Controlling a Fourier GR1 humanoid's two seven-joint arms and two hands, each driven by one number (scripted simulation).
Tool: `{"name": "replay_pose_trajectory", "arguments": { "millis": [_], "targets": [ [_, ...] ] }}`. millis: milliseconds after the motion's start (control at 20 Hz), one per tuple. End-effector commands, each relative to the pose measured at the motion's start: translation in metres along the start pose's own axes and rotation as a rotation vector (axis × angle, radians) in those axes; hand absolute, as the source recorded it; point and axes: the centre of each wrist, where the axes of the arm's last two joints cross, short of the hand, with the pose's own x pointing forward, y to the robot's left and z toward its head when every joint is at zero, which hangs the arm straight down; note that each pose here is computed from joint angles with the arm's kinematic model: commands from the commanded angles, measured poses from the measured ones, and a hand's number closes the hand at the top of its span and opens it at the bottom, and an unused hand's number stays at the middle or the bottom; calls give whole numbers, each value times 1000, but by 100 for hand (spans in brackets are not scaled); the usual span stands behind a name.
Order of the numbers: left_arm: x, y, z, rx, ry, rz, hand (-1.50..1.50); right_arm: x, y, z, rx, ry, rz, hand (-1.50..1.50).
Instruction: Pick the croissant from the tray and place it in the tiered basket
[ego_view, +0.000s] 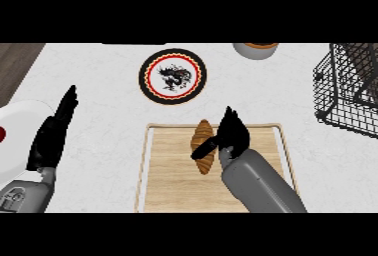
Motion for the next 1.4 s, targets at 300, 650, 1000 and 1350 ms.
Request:
{"name": "replay_pose_trajectory", "arguments": {
  "millis": [300,650,1000,1350],
  "targets": [
    [5,0,2,7,-1,6,0,10,5,3,32,243,-52,-150],
    [1,6,-8,7,-10,5,0,4,24,1,56,252,-72,-150],
    [3,6,-6,-17,-26,10,0,2,42,1,187,167,81,150],
    [-4,4,2,-20,5,9,0,22,31,8,123,144,9,150]
  ]
}}
